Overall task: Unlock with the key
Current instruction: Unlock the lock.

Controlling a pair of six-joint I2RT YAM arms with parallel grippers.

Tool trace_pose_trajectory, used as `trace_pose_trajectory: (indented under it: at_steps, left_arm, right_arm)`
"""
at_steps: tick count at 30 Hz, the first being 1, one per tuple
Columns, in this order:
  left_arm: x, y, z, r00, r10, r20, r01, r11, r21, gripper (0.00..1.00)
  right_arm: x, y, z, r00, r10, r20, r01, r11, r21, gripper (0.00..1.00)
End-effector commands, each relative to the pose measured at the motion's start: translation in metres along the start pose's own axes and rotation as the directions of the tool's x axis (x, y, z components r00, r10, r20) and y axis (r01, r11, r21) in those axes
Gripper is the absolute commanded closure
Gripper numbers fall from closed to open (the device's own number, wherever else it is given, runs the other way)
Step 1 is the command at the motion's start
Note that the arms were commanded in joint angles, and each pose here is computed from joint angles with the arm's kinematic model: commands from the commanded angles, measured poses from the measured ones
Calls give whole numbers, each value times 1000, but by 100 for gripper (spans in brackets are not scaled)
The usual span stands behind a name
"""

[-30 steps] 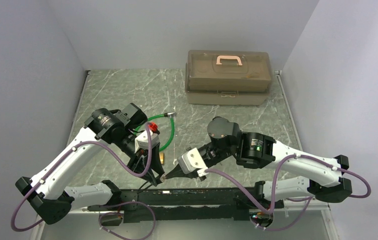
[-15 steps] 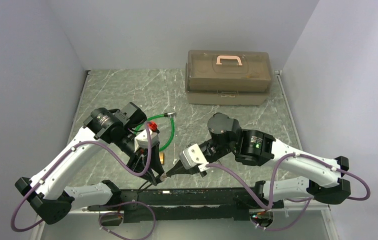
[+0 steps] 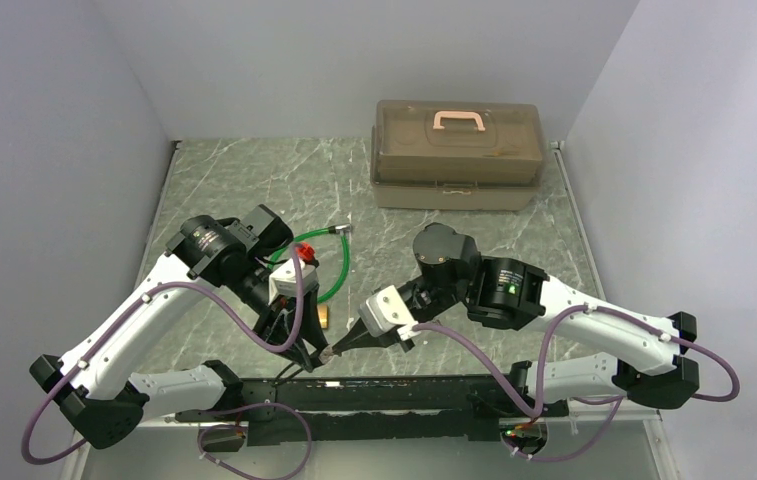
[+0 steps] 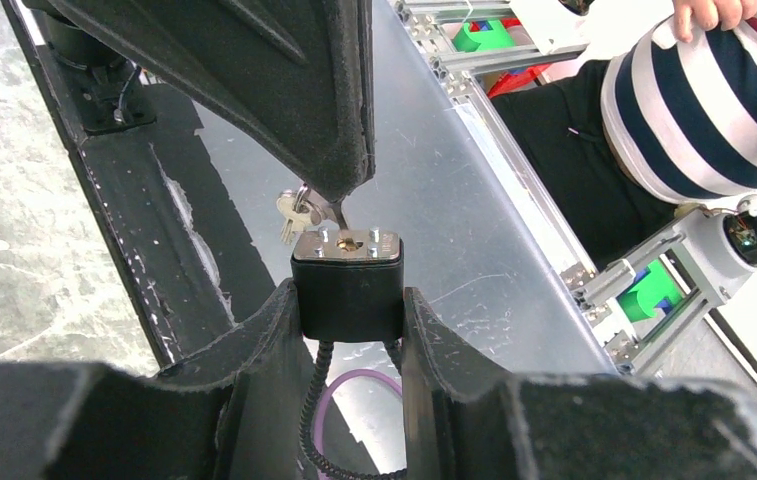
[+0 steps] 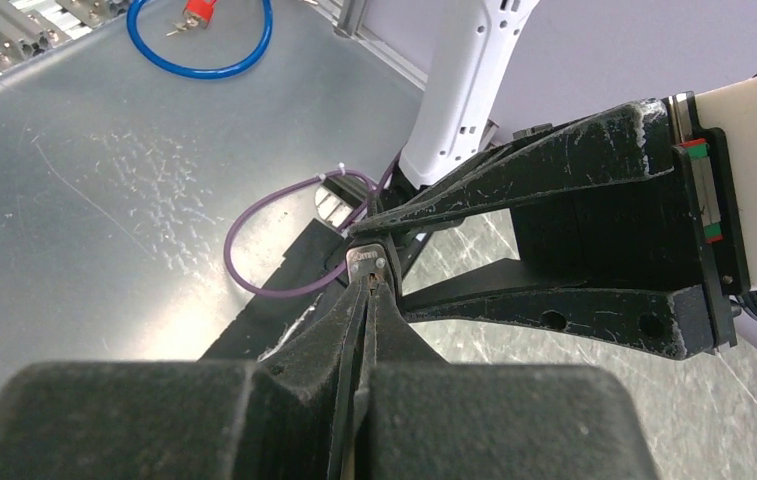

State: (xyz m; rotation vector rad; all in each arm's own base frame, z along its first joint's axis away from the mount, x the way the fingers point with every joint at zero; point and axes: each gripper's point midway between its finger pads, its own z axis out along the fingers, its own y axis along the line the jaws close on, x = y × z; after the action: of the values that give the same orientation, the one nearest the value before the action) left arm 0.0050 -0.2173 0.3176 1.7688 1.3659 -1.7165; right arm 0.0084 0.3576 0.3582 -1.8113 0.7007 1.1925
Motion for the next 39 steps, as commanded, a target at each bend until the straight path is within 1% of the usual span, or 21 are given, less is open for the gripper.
trace_pose_trajectory:
  at_steps: [1, 14, 25, 29, 32, 39]
  left_arm:
    - [-33, -19, 0, 991, 65, 121, -73, 995, 67, 100]
    - [-34, -17, -1, 990, 76, 123, -84, 995, 57, 100]
    - [-47, -14, -6, 985, 91, 147, -98, 994, 40, 100]
    - [-56, -19, -7, 980, 99, 171, -110, 993, 51, 100]
    - [-57, -21, -7, 980, 96, 173, -106, 993, 54, 100]
    - [-57, -25, -8, 979, 94, 181, -106, 993, 59, 100]
  right_arm:
    - [19, 0, 7, 999, 26, -43, -28, 999, -30, 100]
    - [21, 2, 11, 998, 49, -36, -51, 997, -64, 100]
    - [35, 3, 13, 992, 85, -91, -91, 994, -65, 100]
    - [44, 3, 14, 988, 95, -119, -103, 993, -62, 100]
    - [54, 1, 14, 984, 94, -149, -102, 994, -45, 100]
    - [65, -1, 15, 980, 85, -180, -94, 994, -46, 100]
